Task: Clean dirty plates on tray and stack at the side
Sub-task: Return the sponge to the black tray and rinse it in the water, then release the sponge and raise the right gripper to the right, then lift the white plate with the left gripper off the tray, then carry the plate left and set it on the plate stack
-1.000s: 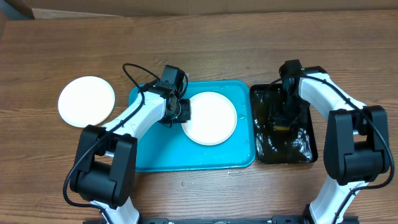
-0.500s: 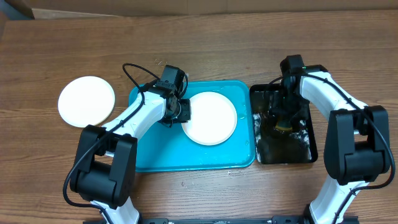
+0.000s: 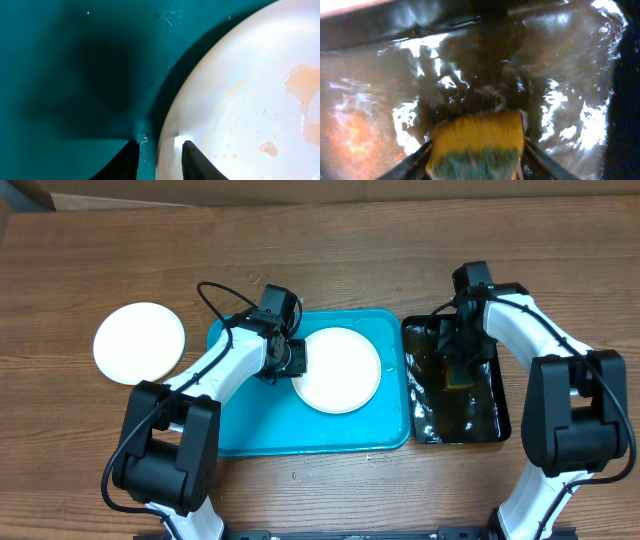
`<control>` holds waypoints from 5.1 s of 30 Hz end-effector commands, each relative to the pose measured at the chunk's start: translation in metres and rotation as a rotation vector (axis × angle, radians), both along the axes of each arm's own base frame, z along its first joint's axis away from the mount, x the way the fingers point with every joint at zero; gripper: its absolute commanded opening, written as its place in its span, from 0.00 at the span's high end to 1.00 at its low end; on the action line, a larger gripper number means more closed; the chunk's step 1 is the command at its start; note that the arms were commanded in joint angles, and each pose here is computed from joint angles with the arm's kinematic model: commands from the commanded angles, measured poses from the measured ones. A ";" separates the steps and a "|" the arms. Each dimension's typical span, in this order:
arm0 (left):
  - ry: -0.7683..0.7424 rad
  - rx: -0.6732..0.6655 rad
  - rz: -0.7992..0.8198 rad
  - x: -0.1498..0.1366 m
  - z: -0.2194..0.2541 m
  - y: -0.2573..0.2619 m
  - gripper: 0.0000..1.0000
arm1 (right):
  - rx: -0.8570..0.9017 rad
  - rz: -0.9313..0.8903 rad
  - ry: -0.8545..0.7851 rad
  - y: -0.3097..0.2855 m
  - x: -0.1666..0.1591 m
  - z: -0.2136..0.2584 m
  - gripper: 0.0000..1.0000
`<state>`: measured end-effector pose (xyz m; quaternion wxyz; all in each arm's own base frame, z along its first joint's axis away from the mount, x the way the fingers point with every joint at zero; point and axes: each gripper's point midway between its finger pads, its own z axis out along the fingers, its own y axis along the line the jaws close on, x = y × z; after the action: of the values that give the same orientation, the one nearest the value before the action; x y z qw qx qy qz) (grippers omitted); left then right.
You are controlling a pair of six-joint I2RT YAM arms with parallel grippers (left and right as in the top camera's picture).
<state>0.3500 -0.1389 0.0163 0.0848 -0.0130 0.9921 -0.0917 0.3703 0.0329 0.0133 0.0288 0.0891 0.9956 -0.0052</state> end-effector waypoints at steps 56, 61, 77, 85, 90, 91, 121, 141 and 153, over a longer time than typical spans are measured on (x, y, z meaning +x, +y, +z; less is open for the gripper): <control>-0.385 0.080 -0.216 0.095 0.159 -0.061 0.96 | -0.070 -0.432 -0.190 -0.173 0.041 0.090 0.00; -0.498 0.184 -0.287 0.084 0.170 -0.106 0.96 | -0.070 -0.432 -0.189 -0.173 0.041 0.090 0.00; -1.011 0.746 -0.405 0.008 0.259 -0.202 0.96 | -0.070 -0.432 -0.189 -0.173 0.041 0.090 0.00; -1.155 0.852 -0.470 -0.029 0.295 -0.237 0.96 | -0.070 -0.432 -0.189 -0.173 0.041 0.090 0.00; -1.167 0.845 -0.480 -0.033 0.297 -0.242 0.96 | -0.070 -0.432 -0.190 -0.173 0.041 0.090 0.00; -1.168 0.844 -0.479 -0.033 0.297 -0.242 0.96 | -0.070 -0.432 -0.189 -0.173 0.041 0.090 0.00; -0.188 -0.430 -0.013 0.098 0.174 -0.023 0.96 | -0.070 -0.432 -0.190 -0.173 0.041 0.090 0.00; 0.002 0.151 0.942 -0.002 0.090 0.373 0.96 | -0.070 -0.432 -0.190 -0.173 0.042 0.090 0.00; -0.067 0.039 0.893 0.013 0.081 0.369 0.41 | -0.070 -0.432 -0.189 -0.173 0.041 0.090 0.00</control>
<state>0.3492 0.2462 0.0924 0.1332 -0.4601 0.8776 0.0170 0.4081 -0.1382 0.0945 0.1108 0.2981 0.9475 -0.0329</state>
